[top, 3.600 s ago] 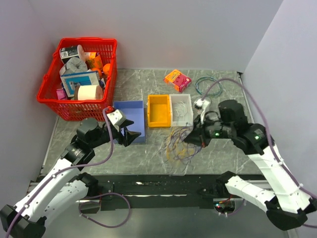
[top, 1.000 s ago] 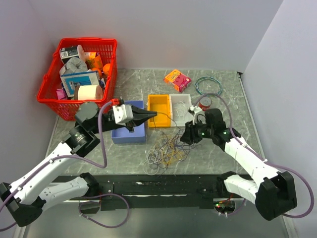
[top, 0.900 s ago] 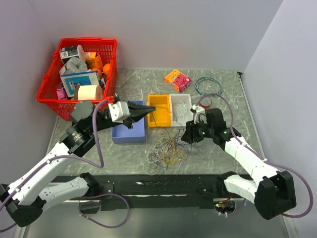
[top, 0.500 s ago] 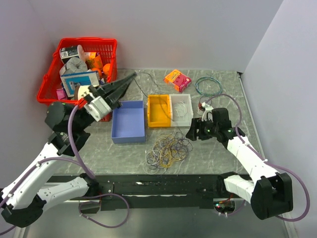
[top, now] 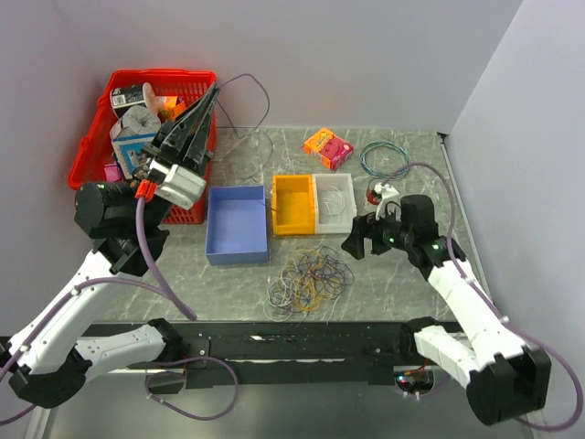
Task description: Untangle the cables
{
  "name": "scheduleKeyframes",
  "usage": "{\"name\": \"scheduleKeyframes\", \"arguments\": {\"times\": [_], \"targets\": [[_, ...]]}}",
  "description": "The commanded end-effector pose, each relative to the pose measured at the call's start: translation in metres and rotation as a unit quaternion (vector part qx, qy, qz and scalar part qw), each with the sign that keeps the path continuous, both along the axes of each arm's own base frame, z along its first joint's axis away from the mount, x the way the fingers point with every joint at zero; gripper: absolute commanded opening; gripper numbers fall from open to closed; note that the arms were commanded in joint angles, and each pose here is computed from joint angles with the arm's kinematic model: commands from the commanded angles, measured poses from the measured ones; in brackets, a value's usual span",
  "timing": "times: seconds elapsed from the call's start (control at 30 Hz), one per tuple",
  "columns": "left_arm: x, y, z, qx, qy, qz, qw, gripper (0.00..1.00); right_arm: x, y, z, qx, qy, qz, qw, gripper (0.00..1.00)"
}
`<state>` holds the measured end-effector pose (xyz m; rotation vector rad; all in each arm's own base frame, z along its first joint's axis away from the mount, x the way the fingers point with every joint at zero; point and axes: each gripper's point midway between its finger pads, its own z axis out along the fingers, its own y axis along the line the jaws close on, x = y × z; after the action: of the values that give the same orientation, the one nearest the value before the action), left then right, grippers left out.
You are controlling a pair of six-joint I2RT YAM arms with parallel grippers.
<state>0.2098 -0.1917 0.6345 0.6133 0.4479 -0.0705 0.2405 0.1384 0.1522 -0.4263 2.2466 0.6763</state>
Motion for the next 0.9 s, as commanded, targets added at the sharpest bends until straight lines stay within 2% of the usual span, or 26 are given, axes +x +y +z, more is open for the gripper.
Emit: {"name": "scheduleKeyframes", "arguments": {"times": [0.0, 0.03, 0.07, 0.1, 0.17, 0.3, 0.43, 0.53, 0.67, 0.87], "targets": [[-0.023, 0.013, 0.028, -0.005, -0.054, 0.007, 0.999, 0.01, -0.007, 0.032, 0.099, 0.034, -0.217, 0.110, 0.969, 1.00], [-0.023, 0.007, 0.021, 0.002, -0.042, -0.010, 0.999, 0.01, -0.009, 0.040, 0.115, 0.042, -0.255, 0.121, 0.959, 1.00], [-0.023, 0.007, 0.018, 0.000, -0.037, -0.014, 0.999, 0.01, -0.005, 0.047, 0.144, 0.057, -0.320, 0.122, 0.938, 1.00], [-0.020, 0.007, 0.015, -0.001, -0.033, -0.010, 0.999, 0.01, -0.013, 0.065, 0.155, 0.073, -0.336, 0.147, 0.927, 1.00], [-0.010, 0.011, 0.012, -0.014, -0.015, 0.008, 1.000, 0.01, -0.005, 0.085, 0.174, 0.086, -0.342, 0.162, 0.922, 1.00], [0.027, 0.006, -0.026, 0.011, 0.085, 0.043, 0.995, 0.01, 0.001, 0.120, 0.196, 0.127, -0.321, 0.198, 0.918, 1.00], [0.068, 0.006, -0.086, 0.035, 0.176, 0.071, 0.981, 0.01, 0.005, 0.128, 0.192, 0.143, -0.296, 0.195, 0.924, 1.00], [0.097, 0.012, -0.112, 0.035, 0.220, 0.090, 0.971, 0.01, 0.006, 0.124, 0.180, 0.132, -0.288, 0.182, 0.931, 1.00], [0.125, 0.021, -0.128, 0.032, 0.239, 0.117, 0.963, 0.01, 0.003, 0.113, 0.160, 0.111, -0.275, 0.166, 0.941, 1.00], [0.142, 0.016, -0.164, 0.055, 0.268, 0.117, 0.955, 0.01, 0.000, 0.103, 0.132, 0.092, -0.254, 0.147, 0.952, 1.00]]}}
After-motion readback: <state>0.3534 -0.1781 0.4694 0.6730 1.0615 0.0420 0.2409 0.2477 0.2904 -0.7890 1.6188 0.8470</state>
